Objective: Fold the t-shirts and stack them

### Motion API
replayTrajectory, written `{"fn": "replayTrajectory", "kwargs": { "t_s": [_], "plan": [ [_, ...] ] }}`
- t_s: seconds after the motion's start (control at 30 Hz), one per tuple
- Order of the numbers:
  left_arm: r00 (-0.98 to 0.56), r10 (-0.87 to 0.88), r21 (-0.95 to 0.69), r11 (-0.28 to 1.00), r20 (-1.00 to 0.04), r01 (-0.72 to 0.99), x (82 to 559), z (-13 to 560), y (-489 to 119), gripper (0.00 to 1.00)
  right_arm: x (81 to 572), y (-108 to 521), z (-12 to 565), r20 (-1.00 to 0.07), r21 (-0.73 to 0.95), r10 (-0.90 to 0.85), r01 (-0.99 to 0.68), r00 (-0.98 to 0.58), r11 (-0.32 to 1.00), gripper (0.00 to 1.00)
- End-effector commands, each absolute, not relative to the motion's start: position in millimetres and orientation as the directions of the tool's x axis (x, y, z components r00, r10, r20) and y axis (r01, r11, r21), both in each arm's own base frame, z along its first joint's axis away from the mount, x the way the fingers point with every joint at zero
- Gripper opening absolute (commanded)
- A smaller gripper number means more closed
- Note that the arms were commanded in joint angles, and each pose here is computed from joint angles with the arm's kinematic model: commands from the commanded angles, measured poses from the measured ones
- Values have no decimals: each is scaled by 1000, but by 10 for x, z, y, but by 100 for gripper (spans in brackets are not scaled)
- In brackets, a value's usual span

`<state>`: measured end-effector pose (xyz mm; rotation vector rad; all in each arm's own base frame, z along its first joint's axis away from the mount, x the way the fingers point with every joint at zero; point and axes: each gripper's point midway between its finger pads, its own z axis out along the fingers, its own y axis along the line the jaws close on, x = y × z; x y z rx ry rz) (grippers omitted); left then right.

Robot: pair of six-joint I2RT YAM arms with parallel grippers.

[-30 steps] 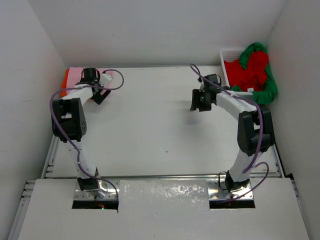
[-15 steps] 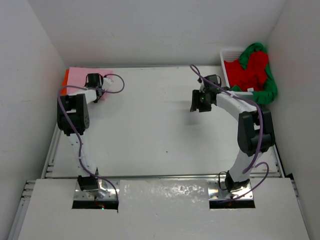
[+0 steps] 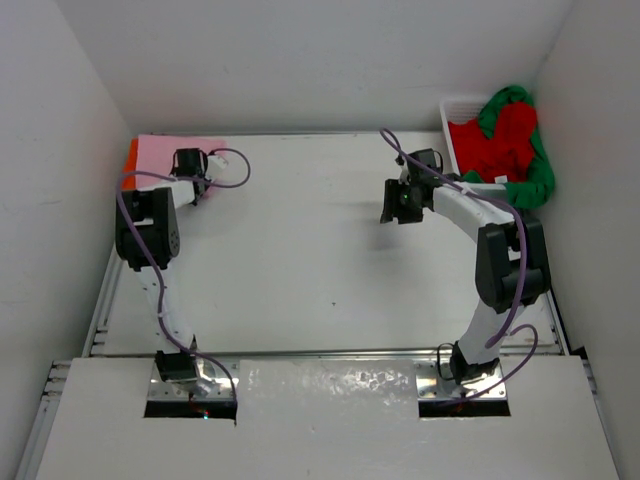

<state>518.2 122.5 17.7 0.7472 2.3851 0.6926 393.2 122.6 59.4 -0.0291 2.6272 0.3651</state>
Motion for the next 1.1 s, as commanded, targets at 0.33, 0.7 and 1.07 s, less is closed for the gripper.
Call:
{"fn": "replayTrajectory", "kwargs": {
  "t_s": [0.33, 0.7, 1.07],
  "plan": [
    [-624, 635, 599, 737, -455, 313, 5426, 499, 868, 0, 4038, 1254, 832, -530, 259, 46, -110, -847, 960, 51],
    [-681, 637, 641, 700, -362, 314, 5328, 415, 1030, 63, 4026, 1232, 838, -532, 247, 38, -112, -846, 962, 51],
    [-576, 653, 509, 753, -492, 418, 5055, 1100, 619, 100, 4045, 1239, 889, -547, 251, 41, -116, -836, 961, 51]
  ]
}}
